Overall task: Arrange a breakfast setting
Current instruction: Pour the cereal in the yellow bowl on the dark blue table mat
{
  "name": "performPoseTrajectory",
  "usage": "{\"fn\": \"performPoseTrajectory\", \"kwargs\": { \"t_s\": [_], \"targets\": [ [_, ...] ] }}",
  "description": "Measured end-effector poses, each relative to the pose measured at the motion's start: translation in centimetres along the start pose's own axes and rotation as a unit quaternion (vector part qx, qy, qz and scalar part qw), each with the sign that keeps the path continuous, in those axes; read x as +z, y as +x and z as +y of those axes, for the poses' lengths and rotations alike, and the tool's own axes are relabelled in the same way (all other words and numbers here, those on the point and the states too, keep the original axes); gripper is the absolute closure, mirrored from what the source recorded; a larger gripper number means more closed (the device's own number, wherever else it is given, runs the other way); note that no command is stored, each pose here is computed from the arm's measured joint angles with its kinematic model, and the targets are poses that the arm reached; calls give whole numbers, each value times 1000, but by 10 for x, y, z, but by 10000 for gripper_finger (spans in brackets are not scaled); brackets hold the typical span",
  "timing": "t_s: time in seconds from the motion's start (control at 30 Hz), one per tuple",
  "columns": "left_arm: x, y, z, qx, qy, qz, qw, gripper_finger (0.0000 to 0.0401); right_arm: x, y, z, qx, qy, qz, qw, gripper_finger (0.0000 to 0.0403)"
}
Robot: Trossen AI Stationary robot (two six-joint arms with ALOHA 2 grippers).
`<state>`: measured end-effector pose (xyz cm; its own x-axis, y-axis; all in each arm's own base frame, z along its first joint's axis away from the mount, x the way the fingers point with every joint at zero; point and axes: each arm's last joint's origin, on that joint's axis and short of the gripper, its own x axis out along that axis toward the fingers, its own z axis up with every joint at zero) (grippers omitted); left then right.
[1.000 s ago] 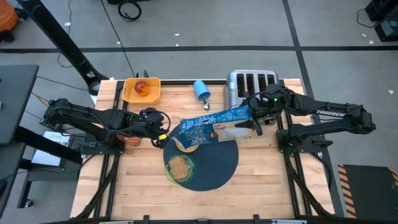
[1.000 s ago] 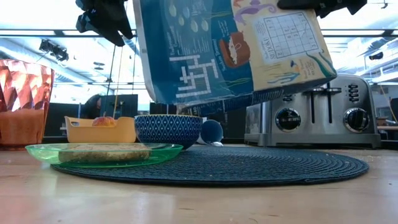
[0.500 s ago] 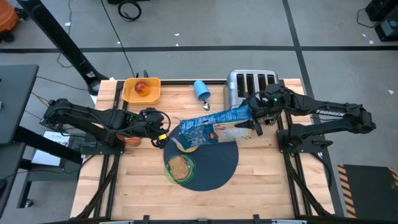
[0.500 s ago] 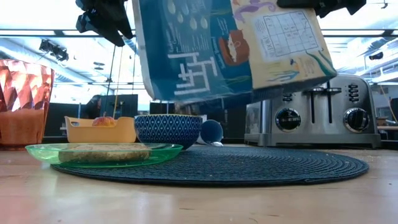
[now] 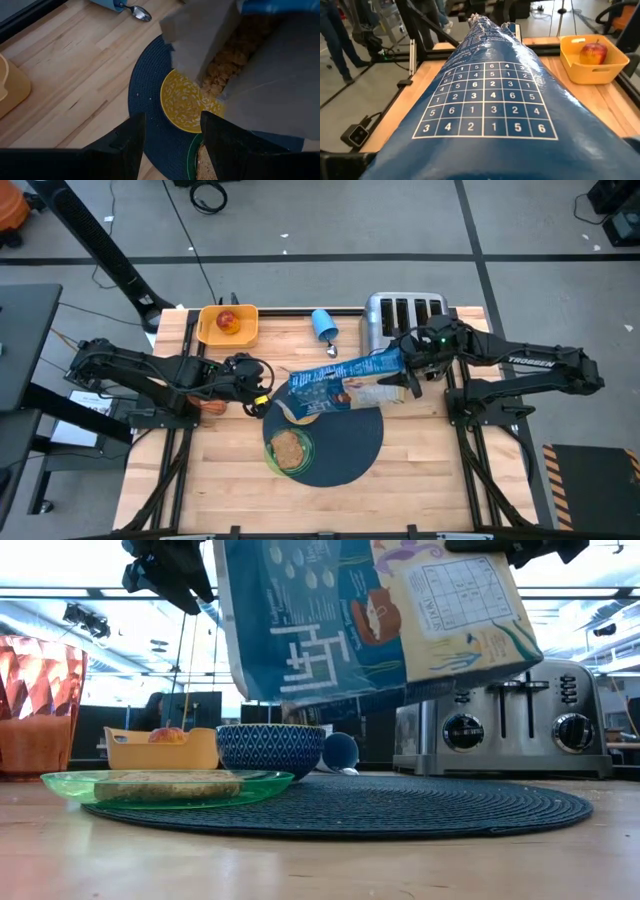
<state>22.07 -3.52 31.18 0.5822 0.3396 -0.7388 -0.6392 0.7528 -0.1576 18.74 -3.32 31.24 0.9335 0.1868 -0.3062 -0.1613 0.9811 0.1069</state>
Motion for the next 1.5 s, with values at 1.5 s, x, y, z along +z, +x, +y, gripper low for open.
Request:
{"fn": "performPoseTrajectory", "kwargs": {
  "t_s": [1.5],
  "targets": [
    [1, 1, 1, 2, -2, 0, 1000, 205, 18, 7, 0, -12, -31, 36, 999, 127]
  ]
}}
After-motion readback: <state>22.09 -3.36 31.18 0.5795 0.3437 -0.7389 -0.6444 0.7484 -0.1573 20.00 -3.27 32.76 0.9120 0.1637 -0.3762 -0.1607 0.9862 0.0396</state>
